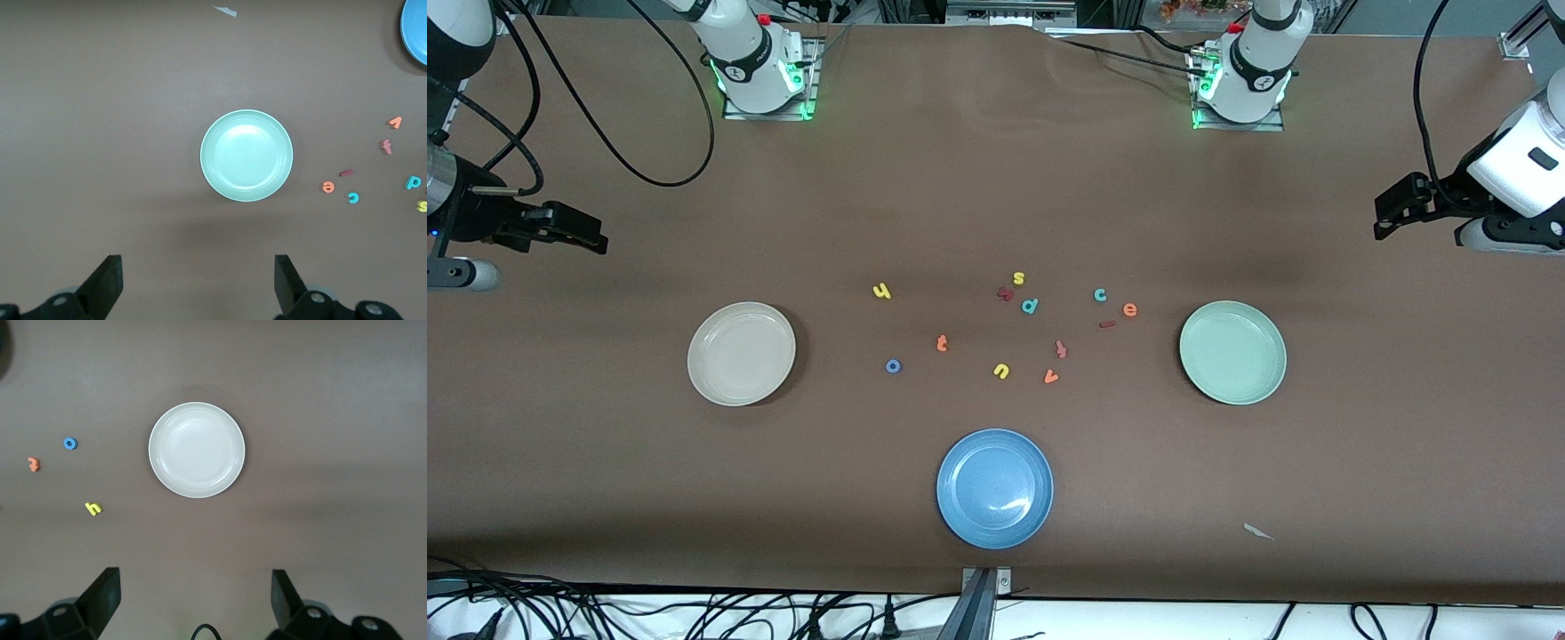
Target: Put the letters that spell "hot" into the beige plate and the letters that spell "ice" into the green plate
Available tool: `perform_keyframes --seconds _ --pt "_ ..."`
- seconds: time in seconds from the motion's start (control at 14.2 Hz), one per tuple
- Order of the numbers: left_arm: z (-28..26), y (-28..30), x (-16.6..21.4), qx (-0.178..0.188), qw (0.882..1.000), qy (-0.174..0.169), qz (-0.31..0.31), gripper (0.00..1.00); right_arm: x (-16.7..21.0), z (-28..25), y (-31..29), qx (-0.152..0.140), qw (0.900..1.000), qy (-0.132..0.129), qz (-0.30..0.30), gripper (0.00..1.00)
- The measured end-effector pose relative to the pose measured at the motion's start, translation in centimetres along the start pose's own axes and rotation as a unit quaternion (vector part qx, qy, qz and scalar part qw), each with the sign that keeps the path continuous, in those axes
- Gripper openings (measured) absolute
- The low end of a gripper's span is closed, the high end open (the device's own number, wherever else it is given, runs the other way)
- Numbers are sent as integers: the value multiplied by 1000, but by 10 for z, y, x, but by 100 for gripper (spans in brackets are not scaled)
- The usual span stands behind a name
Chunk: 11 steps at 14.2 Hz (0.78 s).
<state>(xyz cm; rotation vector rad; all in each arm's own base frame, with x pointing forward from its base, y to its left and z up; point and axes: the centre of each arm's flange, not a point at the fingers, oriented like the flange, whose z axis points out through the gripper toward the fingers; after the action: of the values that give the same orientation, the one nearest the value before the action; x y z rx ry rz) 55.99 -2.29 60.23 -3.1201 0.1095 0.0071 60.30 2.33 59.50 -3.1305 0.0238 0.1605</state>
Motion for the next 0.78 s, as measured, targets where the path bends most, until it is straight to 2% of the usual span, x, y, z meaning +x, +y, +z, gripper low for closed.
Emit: perform_keyframes --seconds 0.78 --pt "-2 18 0 0 1000 2 16 100 0 0 0 0 1000 0 0 100"
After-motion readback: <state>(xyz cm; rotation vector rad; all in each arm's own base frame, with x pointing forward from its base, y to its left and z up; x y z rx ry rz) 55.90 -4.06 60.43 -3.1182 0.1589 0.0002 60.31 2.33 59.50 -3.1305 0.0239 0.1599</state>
